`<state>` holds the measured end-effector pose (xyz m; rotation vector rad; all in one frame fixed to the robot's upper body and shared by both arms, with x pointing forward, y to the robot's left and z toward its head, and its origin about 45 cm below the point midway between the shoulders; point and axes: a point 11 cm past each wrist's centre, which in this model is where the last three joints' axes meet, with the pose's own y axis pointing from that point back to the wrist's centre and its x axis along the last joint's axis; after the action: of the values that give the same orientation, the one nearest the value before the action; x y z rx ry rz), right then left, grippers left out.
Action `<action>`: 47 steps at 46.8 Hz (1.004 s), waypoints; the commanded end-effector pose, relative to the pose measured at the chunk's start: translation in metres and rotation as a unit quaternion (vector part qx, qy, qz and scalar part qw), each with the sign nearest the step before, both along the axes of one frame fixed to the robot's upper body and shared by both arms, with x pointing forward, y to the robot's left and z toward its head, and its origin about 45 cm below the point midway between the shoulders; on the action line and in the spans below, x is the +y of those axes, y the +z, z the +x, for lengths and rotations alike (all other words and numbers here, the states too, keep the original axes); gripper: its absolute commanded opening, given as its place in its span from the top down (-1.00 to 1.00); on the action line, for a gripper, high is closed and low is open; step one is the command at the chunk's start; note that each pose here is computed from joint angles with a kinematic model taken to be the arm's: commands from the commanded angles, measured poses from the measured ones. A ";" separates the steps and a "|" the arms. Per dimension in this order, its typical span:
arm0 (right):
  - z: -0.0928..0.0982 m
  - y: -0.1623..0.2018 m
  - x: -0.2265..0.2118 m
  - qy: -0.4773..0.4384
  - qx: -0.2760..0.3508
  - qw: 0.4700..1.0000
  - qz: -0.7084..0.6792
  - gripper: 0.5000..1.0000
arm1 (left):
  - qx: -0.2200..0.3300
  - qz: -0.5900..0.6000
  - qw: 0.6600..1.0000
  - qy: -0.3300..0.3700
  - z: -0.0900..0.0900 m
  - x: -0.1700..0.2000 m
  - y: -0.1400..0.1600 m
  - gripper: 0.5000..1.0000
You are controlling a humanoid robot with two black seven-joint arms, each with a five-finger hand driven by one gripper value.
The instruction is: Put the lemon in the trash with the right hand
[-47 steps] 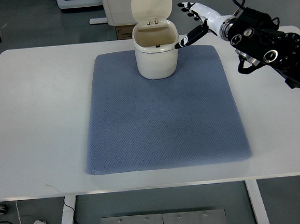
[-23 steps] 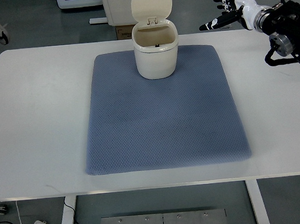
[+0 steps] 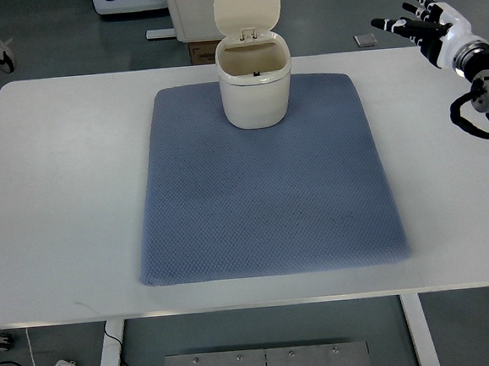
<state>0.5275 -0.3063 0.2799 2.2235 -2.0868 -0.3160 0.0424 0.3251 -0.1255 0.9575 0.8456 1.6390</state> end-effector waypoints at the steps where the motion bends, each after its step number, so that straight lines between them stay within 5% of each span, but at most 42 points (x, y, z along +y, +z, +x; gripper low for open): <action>1: -0.004 -0.008 -0.009 -0.008 0.007 1.000 0.001 -0.99 | 0.000 -0.001 1.000 0.000 0.000 0.000 0.000 -1.00; 30: -0.056 -0.039 -0.012 0.011 -0.052 0.994 0.098 -1.00 | 0.000 -0.001 1.000 0.000 0.000 0.000 0.000 -1.00; 47: -0.075 -0.078 0.015 0.029 -0.026 0.991 0.129 -1.00 | 0.000 -0.001 1.000 0.000 0.000 0.000 0.000 -1.00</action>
<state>0.4541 -0.2911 0.2055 2.4569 -2.1033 -0.5530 0.0422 0.3250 -0.1256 0.9564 0.8469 1.6381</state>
